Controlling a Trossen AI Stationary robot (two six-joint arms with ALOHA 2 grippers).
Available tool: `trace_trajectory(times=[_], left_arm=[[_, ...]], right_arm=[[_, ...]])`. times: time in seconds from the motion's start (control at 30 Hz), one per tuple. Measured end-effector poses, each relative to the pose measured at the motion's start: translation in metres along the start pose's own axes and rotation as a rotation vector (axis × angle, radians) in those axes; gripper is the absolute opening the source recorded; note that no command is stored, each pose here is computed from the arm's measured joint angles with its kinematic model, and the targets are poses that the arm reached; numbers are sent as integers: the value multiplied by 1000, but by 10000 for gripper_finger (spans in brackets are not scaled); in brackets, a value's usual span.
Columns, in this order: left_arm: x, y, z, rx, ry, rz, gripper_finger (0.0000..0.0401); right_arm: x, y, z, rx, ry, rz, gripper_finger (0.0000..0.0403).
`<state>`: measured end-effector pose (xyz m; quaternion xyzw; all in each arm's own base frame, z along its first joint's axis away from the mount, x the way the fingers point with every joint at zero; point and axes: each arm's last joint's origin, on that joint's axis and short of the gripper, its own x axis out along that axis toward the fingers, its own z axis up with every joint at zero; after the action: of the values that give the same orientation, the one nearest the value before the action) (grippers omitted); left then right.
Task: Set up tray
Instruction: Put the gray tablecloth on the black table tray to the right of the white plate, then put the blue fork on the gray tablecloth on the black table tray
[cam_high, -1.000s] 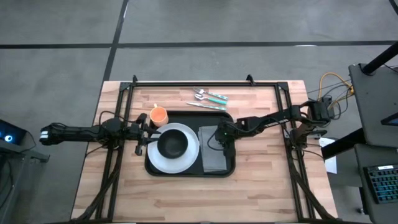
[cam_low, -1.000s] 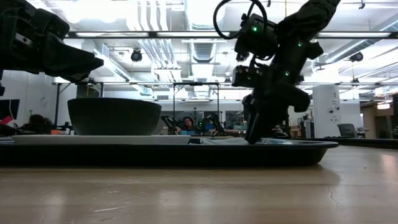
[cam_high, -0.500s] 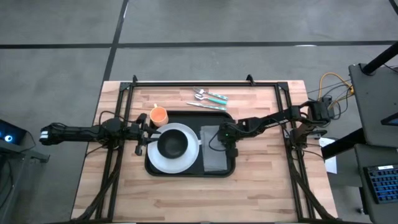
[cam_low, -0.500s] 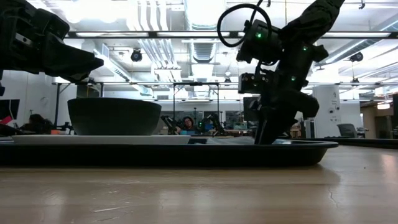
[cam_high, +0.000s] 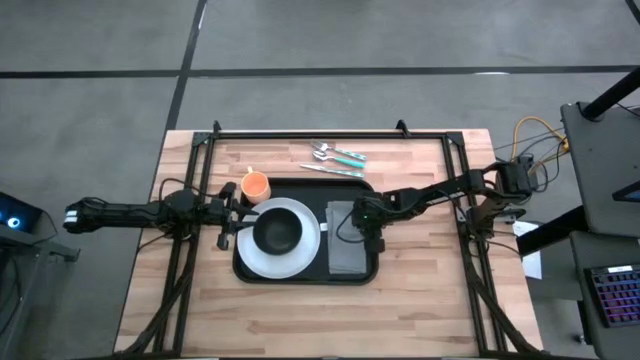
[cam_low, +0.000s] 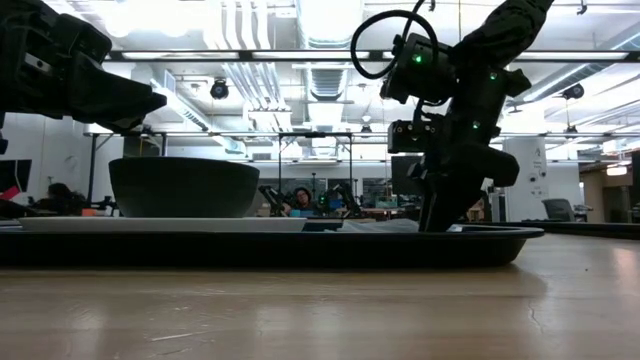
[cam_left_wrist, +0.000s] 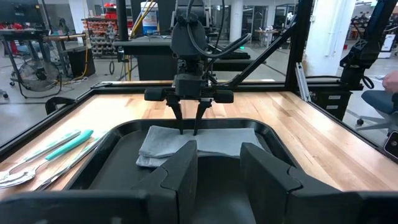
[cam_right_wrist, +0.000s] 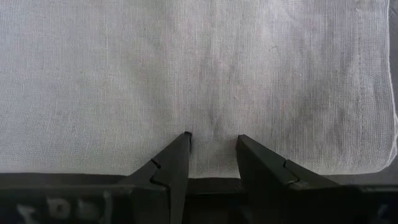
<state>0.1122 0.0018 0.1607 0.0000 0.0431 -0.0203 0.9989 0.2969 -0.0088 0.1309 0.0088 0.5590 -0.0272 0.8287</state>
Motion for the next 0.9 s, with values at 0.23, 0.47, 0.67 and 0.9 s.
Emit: trace_trajectory(times=[0.23,0.47,0.67,0.9], left_arm=[[0,0,0,0,0,0,105],[0,0,0,0,0,0,105],[0,0,0,0,0,0,105],[0,0,0,0,1,0,105]], right_arm=[[-2,0,3,12,-3,1,123],[-24,0,15,27,-81,7,123],[-41,-2,19,126,-148,15,123],[-56,-3,37,164,-272,22,123]])
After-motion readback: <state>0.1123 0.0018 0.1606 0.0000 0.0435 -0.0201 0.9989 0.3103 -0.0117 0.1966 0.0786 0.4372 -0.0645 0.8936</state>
